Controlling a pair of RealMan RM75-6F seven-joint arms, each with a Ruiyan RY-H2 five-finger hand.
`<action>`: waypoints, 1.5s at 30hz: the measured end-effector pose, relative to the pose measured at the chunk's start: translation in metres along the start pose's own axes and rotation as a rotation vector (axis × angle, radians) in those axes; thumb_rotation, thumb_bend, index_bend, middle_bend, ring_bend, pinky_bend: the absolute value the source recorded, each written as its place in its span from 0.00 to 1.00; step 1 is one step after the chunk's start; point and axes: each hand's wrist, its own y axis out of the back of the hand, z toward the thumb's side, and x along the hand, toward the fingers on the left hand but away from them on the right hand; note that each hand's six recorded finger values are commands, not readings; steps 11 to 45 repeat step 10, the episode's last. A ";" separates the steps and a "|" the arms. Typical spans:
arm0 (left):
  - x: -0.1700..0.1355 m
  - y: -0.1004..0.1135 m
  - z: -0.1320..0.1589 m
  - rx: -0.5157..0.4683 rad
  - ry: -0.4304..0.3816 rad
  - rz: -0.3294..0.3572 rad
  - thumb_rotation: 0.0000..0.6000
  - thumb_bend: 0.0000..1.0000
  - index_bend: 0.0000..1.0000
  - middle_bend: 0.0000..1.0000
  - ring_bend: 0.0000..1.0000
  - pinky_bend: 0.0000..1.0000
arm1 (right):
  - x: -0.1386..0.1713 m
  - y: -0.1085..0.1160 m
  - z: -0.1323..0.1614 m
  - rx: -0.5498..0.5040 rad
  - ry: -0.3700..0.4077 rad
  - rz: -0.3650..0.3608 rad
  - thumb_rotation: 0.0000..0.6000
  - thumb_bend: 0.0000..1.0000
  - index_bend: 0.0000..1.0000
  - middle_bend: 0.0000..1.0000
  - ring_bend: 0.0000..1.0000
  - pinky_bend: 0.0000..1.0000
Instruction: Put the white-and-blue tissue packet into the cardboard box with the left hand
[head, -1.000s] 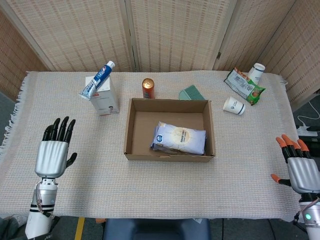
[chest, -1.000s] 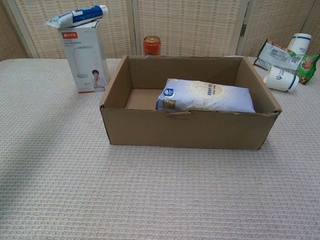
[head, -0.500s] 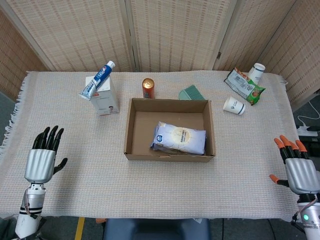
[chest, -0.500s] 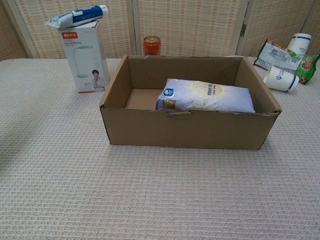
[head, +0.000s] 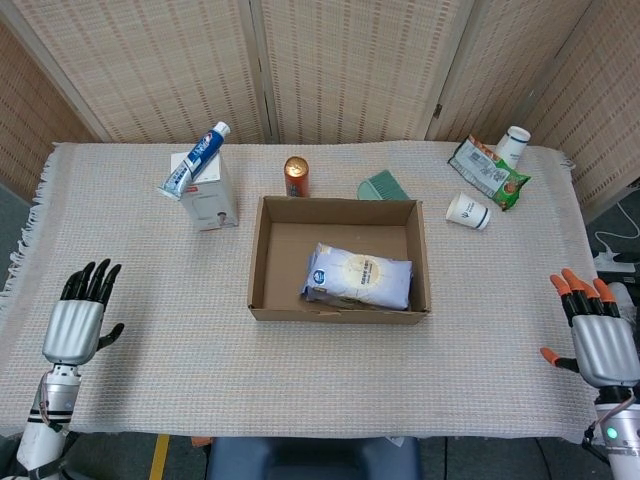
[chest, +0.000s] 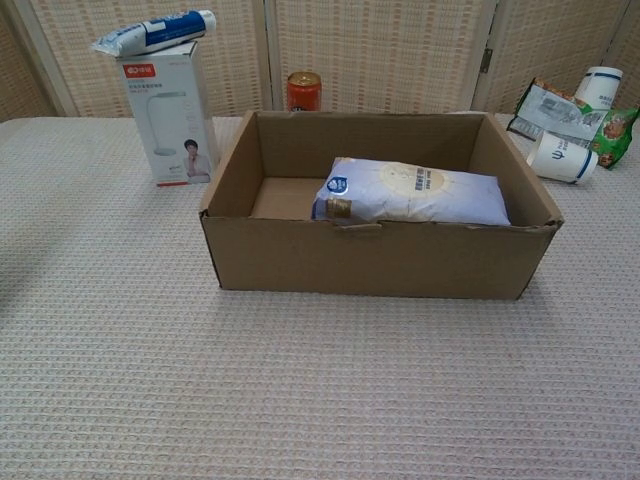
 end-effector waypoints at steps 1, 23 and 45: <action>0.000 0.001 0.001 -0.002 -0.007 -0.011 1.00 0.18 0.00 0.00 0.00 0.13 | 0.000 0.000 0.000 0.000 0.001 -0.003 1.00 0.00 0.05 0.00 0.00 0.00; 0.006 0.011 0.013 -0.017 -0.050 -0.057 1.00 0.18 0.00 0.00 0.00 0.13 | -0.001 -0.003 0.001 0.021 0.004 -0.018 1.00 0.00 0.05 0.00 0.00 0.00; 0.006 0.011 0.013 -0.017 -0.050 -0.057 1.00 0.18 0.00 0.00 0.00 0.13 | -0.001 -0.003 0.001 0.021 0.004 -0.018 1.00 0.00 0.05 0.00 0.00 0.00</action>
